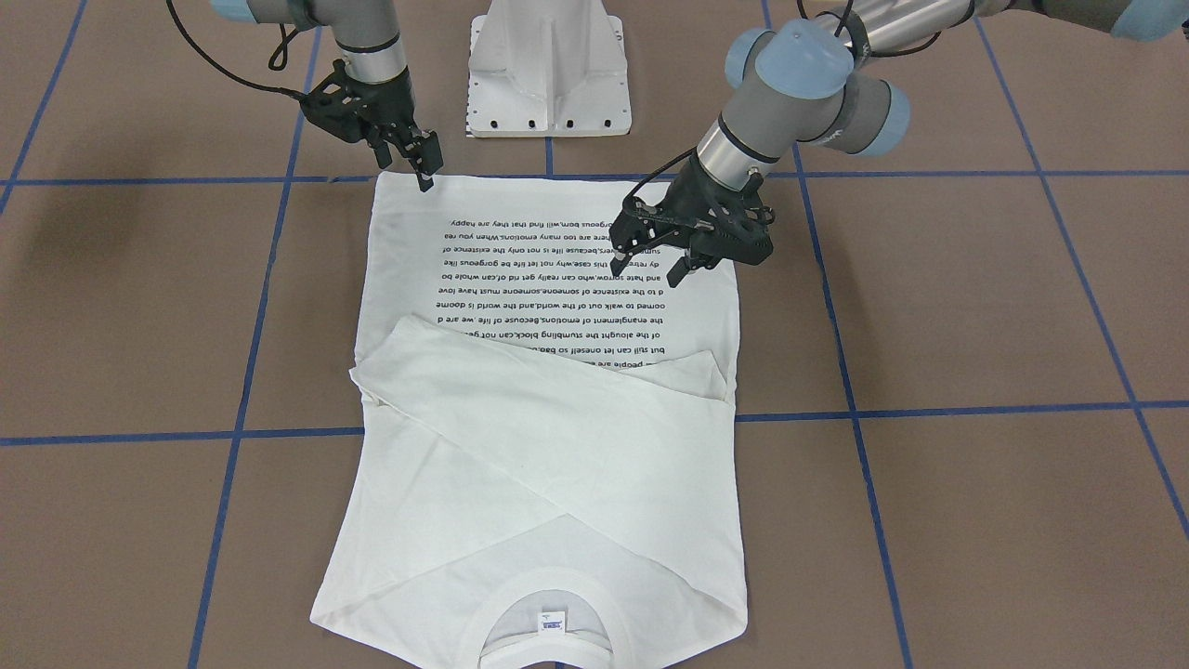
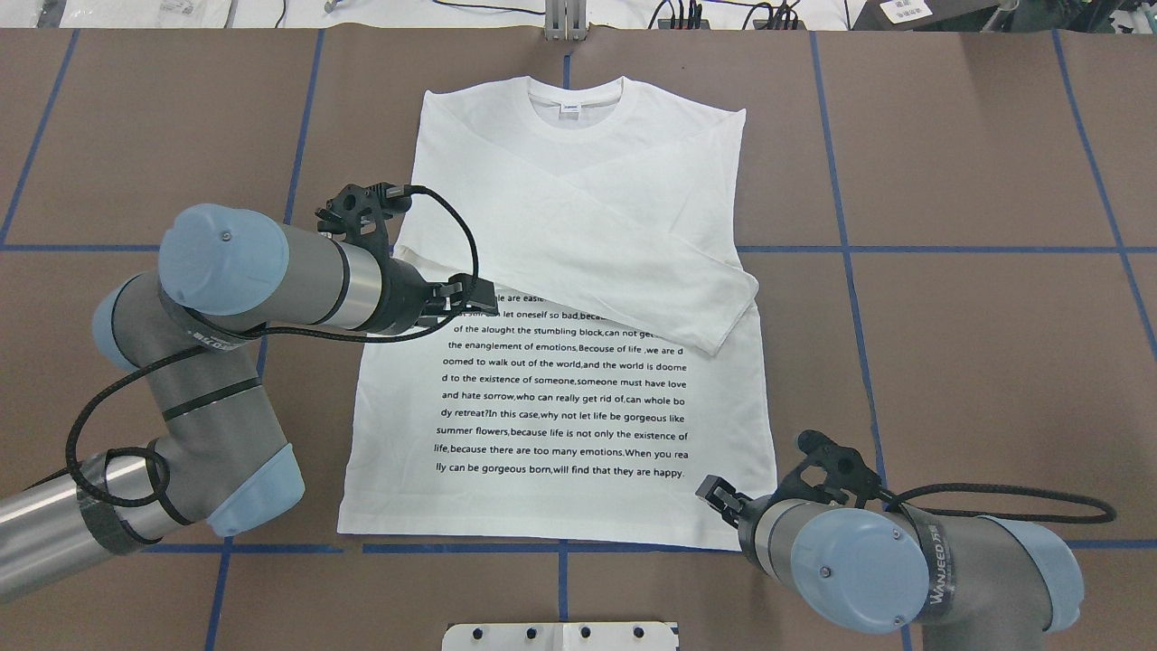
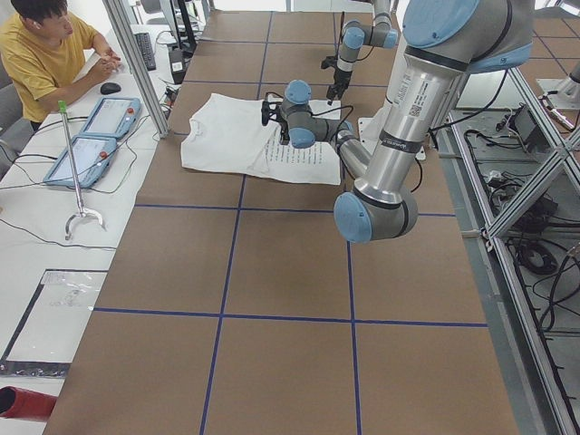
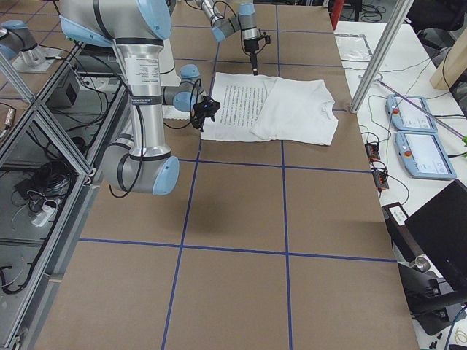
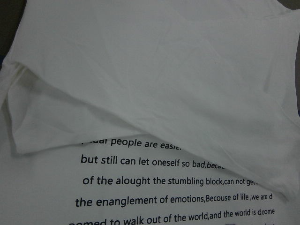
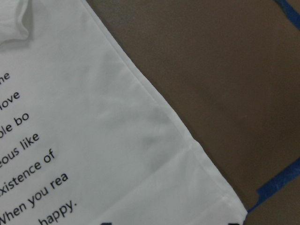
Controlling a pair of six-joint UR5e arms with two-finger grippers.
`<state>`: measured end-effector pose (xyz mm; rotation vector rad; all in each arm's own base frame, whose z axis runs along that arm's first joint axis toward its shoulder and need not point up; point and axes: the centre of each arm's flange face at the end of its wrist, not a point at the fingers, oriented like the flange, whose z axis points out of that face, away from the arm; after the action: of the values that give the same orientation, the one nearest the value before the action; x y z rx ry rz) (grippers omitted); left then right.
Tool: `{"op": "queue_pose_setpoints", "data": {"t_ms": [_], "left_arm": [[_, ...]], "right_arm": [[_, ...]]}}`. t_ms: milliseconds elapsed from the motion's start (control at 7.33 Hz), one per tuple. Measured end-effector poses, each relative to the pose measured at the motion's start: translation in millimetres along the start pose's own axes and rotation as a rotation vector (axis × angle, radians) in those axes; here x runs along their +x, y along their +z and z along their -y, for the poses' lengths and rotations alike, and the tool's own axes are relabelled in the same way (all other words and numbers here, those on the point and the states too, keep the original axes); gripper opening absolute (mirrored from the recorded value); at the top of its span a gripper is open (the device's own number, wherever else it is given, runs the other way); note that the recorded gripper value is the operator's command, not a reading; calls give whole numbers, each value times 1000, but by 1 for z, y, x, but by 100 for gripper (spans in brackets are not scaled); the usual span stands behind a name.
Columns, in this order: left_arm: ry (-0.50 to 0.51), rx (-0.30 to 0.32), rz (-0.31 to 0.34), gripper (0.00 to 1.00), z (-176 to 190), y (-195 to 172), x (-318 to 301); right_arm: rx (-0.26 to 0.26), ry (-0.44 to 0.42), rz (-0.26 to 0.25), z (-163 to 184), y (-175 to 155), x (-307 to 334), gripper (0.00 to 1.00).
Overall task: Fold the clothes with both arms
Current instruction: 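Move both grippers to the shirt hem corners nearest the robot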
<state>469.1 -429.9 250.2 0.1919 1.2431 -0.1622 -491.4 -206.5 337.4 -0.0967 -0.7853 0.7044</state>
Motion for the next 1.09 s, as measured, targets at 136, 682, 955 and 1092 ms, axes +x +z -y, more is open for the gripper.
{"op": "queue_pose_setpoints", "data": {"t_ms": [136, 682, 955, 1092], "left_arm": [[-1, 1, 0, 87, 0, 0, 0], [-7, 2, -1, 88, 0, 0, 0], [-9, 3, -1, 88, 0, 0, 0], [-10, 3, -1, 88, 0, 0, 0]], "right_arm": [[7, 12, -16, 3, 5, 8, 78], [4, 44, -51, 9, 10, 24, 66], [-11, 44, -63, 7, 11, 26, 66], [-16, 43, -67, 6, 11, 27, 64]]}}
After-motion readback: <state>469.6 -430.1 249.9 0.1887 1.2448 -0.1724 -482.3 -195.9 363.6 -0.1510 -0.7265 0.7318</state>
